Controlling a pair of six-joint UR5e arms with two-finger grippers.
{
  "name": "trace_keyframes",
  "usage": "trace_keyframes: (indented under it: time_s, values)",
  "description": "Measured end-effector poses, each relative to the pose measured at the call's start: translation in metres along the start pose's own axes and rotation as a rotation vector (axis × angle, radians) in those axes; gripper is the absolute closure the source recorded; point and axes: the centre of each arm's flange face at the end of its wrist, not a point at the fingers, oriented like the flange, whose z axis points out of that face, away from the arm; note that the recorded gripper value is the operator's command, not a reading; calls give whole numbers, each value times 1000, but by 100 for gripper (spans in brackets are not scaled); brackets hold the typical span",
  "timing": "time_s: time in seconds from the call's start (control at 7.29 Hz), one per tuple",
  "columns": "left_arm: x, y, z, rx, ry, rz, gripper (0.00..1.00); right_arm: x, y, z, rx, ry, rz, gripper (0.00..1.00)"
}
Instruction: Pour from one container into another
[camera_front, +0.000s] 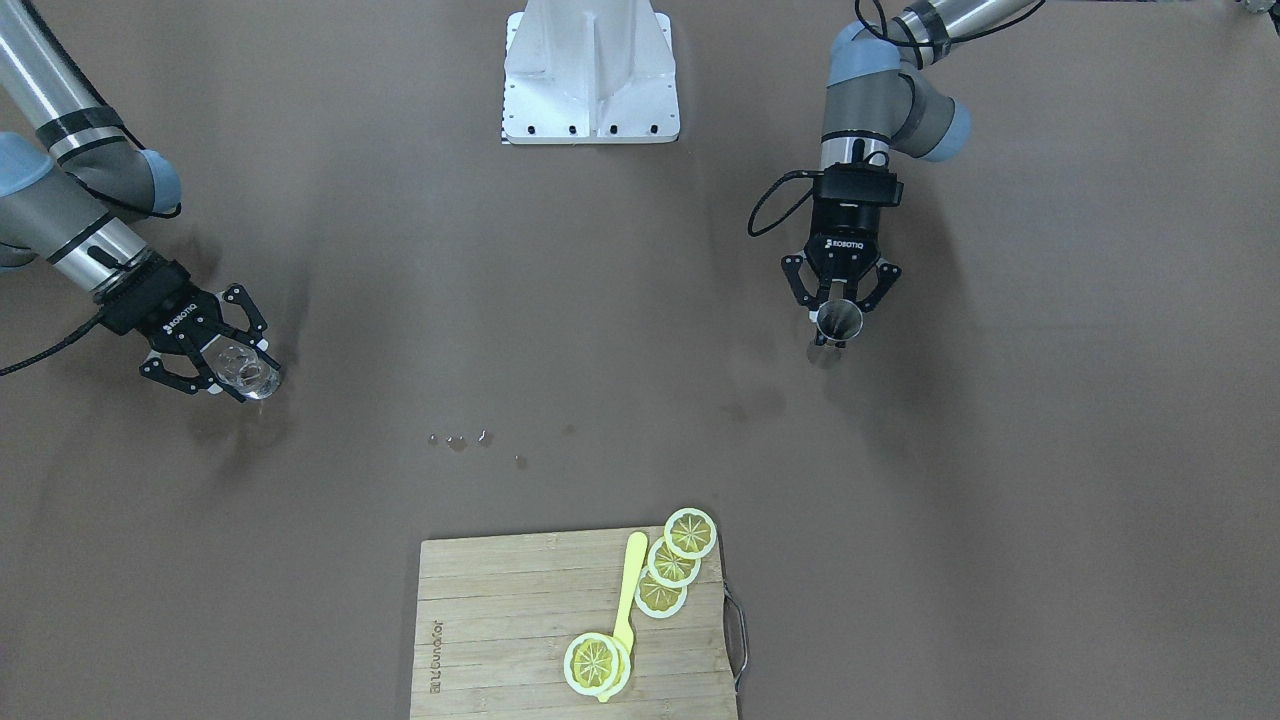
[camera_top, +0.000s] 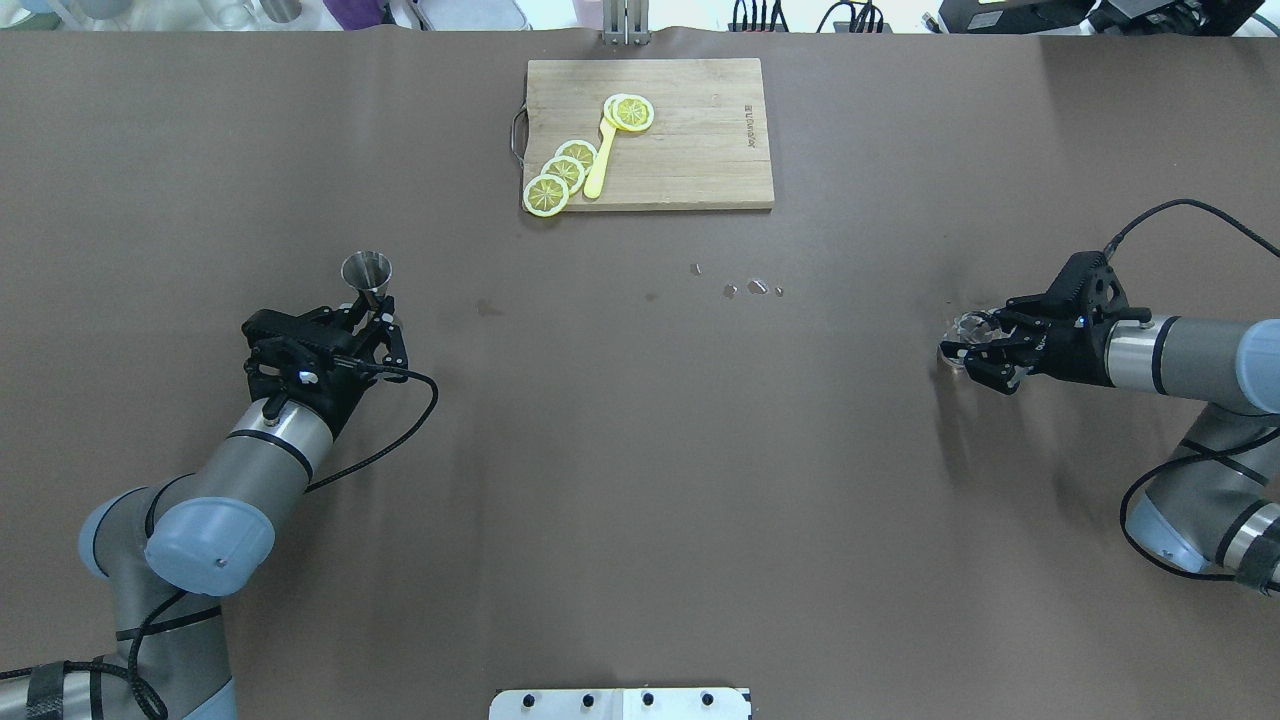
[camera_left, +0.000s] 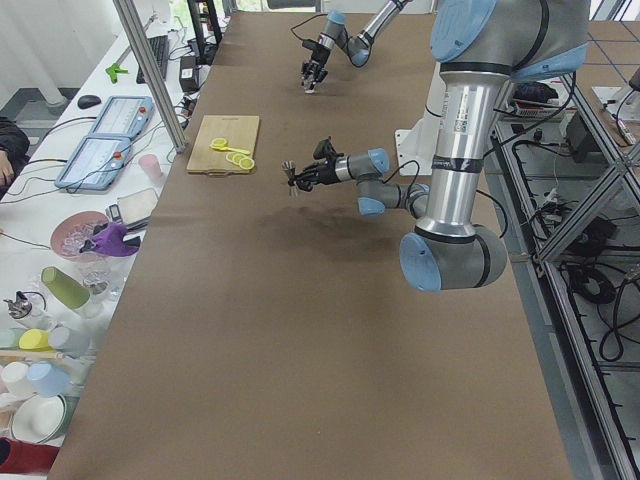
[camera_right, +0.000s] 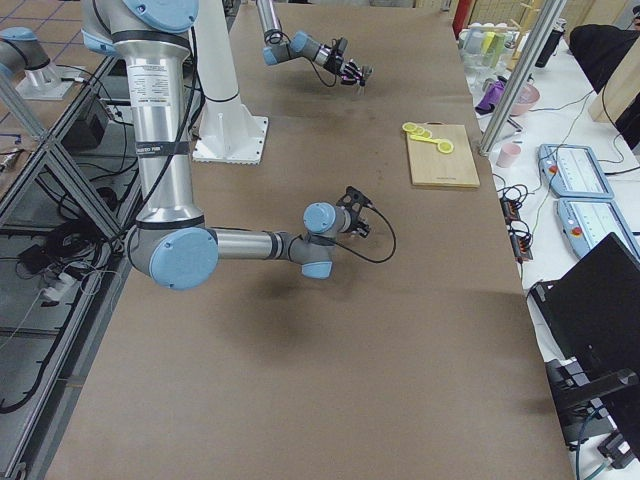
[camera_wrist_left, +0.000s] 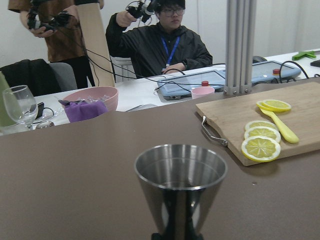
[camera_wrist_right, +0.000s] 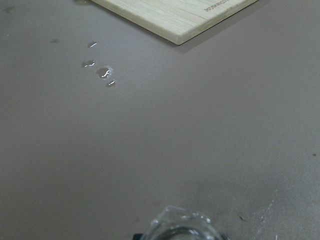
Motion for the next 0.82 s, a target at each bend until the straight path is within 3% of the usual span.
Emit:
trace_keyframes:
  time_s: [0.27, 0.82]
  values:
    - [19, -16, -5, -19, 117, 16, 100, -2, -6, -3, 0, -13, -1, 100]
    - [70, -59, -6, -39, 481, 141, 100, 6, -63, -31, -62, -48, 26, 100]
